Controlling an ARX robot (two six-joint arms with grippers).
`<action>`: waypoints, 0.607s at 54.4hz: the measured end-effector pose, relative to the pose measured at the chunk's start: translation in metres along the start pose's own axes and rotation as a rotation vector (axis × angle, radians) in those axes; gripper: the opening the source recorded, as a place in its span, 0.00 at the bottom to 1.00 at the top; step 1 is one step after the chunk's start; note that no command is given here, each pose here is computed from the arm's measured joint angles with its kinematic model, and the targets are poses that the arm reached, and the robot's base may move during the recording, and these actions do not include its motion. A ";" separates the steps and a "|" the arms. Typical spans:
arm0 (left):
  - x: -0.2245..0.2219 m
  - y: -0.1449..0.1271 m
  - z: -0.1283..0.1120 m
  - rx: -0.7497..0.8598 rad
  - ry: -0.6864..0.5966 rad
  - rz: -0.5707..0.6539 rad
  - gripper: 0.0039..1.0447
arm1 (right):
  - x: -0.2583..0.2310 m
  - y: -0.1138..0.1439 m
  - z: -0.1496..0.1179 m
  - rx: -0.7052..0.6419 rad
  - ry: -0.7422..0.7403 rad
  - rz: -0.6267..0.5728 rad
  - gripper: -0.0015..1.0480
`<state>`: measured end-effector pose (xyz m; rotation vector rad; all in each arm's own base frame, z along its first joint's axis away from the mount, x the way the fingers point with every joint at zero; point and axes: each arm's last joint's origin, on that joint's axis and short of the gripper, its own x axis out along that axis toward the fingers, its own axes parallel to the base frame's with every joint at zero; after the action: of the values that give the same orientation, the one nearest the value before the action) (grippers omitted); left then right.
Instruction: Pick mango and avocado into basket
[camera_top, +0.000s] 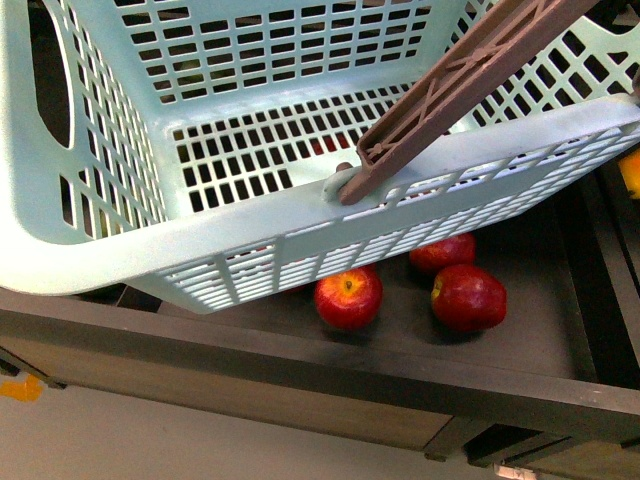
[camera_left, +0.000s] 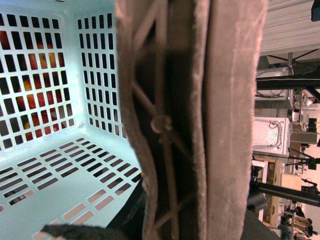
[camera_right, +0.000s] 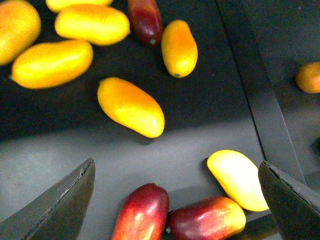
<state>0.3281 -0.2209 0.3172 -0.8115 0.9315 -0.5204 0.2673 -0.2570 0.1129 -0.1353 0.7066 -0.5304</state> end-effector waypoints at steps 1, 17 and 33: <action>0.000 0.000 0.000 0.000 0.000 0.000 0.15 | 0.011 -0.001 0.000 -0.022 0.025 0.017 0.92; 0.000 0.000 0.000 0.000 0.000 0.000 0.15 | 0.100 -0.007 -0.001 -0.328 0.194 0.221 0.92; 0.000 0.000 0.000 0.000 0.001 0.000 0.15 | 0.145 -0.001 -0.004 -0.481 0.248 0.373 0.92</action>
<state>0.3281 -0.2209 0.3172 -0.8119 0.9320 -0.5209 0.3559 -0.3311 0.0259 -0.3824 1.0682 -0.0103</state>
